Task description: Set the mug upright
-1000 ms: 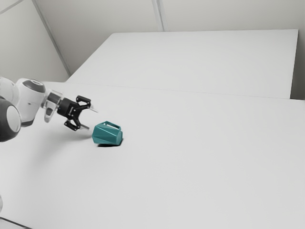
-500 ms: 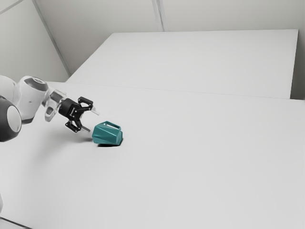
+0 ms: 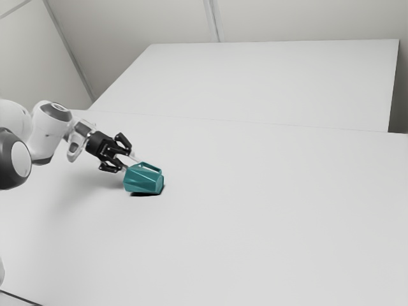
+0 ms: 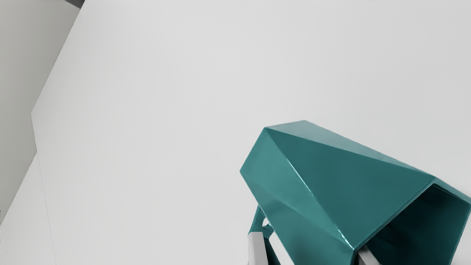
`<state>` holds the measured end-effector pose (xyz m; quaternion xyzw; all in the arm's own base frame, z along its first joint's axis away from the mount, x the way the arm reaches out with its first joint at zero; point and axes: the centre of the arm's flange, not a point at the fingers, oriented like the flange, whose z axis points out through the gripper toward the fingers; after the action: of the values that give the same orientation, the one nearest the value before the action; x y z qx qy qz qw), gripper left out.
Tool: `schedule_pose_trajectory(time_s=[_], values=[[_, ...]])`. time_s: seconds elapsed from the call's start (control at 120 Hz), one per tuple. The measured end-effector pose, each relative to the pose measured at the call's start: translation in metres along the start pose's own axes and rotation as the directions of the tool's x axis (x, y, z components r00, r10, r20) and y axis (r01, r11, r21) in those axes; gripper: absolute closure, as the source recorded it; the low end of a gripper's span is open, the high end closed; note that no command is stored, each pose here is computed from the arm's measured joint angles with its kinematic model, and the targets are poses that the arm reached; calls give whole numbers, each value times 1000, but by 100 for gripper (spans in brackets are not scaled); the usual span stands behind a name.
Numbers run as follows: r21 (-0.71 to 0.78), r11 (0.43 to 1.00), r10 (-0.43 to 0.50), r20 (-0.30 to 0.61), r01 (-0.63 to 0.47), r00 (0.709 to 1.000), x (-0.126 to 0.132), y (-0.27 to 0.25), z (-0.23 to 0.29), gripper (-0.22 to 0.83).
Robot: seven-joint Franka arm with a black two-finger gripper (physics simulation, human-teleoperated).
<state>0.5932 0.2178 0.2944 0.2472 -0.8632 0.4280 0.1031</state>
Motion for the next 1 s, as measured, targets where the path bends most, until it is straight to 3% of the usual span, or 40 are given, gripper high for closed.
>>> schedule_pose_trajectory(time_s=[0.2,0.367,0.692,1.0], values=[[-5,1000,7,-3,-7,1000,1,-4,2,67],[-6,1000,17,-7,-17,1000,2,-9,5,74],[-4,999,34,6,-33,999,5,-19,2,79],[-22,991,136,36,-135,990,37,-76,-16,79]])
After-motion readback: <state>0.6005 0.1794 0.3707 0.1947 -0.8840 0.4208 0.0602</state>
